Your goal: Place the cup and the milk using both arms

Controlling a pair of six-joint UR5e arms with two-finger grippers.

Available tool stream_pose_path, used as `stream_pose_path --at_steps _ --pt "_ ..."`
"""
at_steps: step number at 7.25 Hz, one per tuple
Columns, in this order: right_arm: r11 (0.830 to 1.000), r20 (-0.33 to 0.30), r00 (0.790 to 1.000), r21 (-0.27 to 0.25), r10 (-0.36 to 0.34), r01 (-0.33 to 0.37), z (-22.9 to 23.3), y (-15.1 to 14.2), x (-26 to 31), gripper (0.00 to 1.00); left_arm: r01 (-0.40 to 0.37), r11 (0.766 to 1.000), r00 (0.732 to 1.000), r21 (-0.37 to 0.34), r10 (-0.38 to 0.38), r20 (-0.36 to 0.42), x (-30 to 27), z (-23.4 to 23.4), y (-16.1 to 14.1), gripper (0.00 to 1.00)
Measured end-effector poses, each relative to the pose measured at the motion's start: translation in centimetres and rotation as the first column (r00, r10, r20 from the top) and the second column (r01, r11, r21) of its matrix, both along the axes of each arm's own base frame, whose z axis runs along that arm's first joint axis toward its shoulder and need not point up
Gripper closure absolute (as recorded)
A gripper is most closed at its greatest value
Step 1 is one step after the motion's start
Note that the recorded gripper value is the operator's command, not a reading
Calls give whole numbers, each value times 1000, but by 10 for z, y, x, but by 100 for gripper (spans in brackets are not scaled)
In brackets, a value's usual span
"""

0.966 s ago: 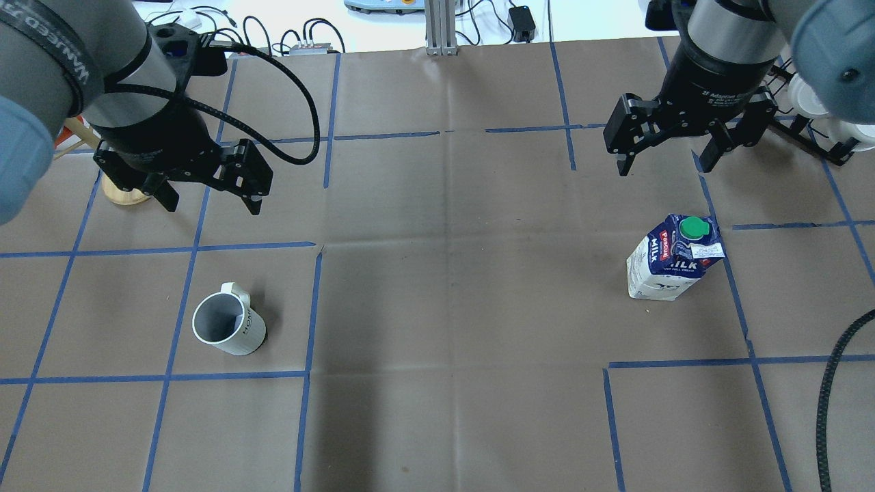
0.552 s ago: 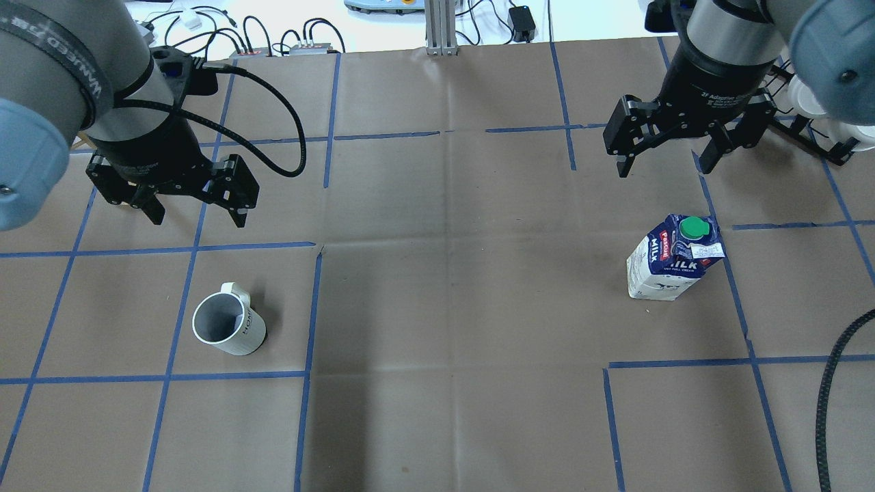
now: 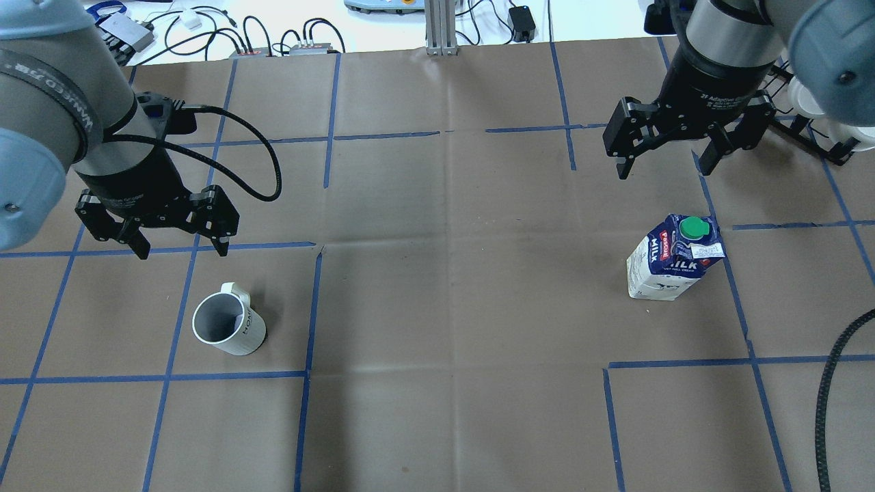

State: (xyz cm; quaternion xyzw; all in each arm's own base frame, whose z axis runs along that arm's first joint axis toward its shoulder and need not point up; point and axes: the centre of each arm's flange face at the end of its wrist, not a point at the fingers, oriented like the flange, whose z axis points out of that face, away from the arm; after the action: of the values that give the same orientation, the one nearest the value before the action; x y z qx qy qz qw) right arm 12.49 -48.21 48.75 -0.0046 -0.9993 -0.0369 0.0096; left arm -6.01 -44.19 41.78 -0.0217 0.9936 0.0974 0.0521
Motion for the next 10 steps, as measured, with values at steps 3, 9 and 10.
stream_pose_path --at_steps 3,9,10 --pt "1000 0 1000 -1 0 0 0 0 0 0 7 1000 999 22 -6 -51 55 -65 12 2" --pt "1000 0 1000 4 0 0 0 1 0 0 -2 999 989 -42 -5 -146 67 -142 23 6" --pt "1000 -1 1000 5 0 0 0 1 0 0 41 997 989 -66 -50 -142 71 -144 19 6"
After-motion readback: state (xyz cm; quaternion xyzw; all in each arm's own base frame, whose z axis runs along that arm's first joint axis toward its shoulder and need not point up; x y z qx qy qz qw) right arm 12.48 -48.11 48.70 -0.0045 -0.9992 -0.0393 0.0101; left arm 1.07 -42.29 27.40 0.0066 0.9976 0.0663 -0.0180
